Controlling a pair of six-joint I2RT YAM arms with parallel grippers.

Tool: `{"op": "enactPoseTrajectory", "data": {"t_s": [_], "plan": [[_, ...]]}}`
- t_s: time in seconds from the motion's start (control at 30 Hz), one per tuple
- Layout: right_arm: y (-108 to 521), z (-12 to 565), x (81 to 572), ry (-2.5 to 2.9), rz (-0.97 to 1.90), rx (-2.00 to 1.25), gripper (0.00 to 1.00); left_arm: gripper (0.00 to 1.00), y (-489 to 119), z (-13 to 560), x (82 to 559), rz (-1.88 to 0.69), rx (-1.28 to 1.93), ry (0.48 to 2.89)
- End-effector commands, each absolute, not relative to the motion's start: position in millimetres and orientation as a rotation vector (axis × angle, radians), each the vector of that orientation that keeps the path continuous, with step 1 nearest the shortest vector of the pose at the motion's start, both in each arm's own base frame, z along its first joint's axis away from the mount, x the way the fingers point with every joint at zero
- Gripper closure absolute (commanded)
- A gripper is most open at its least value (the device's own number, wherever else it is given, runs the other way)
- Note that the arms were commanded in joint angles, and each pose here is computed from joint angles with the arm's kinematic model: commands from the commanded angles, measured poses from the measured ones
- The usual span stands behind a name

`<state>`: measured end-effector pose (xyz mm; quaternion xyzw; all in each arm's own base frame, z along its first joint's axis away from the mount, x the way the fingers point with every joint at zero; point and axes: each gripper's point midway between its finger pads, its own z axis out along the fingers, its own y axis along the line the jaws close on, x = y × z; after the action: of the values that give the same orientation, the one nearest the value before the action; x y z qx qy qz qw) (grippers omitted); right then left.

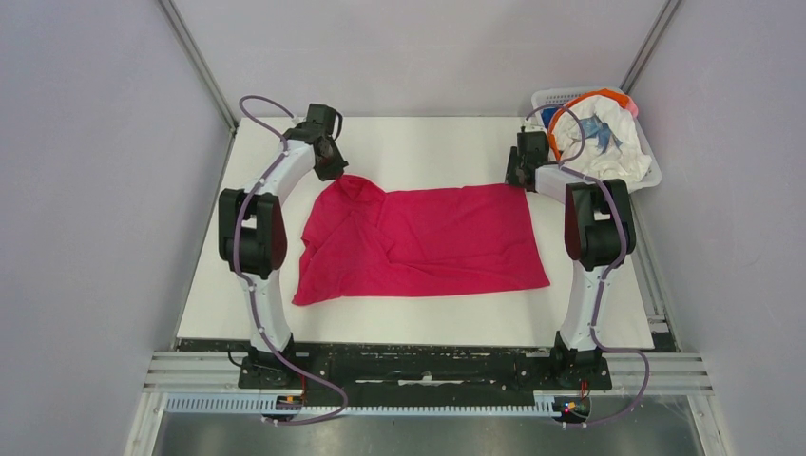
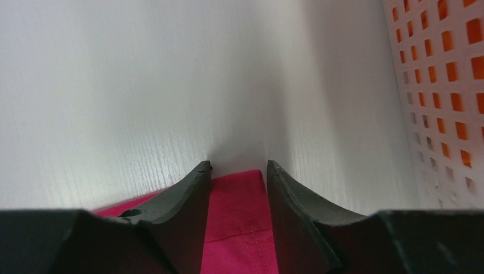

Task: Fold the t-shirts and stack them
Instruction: Grab the side of the flattened tshirt furthest away from the robot with both arms, then fold the other side of the tshirt into a rectangle

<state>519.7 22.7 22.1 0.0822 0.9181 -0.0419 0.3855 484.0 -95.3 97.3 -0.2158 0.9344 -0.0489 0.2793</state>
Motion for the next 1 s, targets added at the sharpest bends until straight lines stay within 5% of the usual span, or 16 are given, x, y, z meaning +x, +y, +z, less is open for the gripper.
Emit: {"op": "enactPoseTrajectory", "data": {"t_s": [0.0, 0.17, 0.4, 0.97], "plan": [[28.4, 24.9, 505.0, 2.363, -0.103, 0.192, 0.59, 0.98, -93.0, 129.2, 473.5, -0.139, -0.646, 2.415], [25.5, 27.0, 499.4, 2.365, -0.14, 0.205, 0.66, 0.98, -92.7, 135.4, 458.3, -0.136, -0.659, 2.405], [23.2, 42.0, 510.5, 2.321, -0.161, 0.185, 1.0, 0.98, -97.2, 143.1, 433.8, -0.155, -0.664, 2.402], [34.1, 118.6, 467.1, 2.153, -0.066, 0.043, 1.0, 0.98, -66.7, 165.5, 333.5, -0.055, -0.753, 2.337]]}}
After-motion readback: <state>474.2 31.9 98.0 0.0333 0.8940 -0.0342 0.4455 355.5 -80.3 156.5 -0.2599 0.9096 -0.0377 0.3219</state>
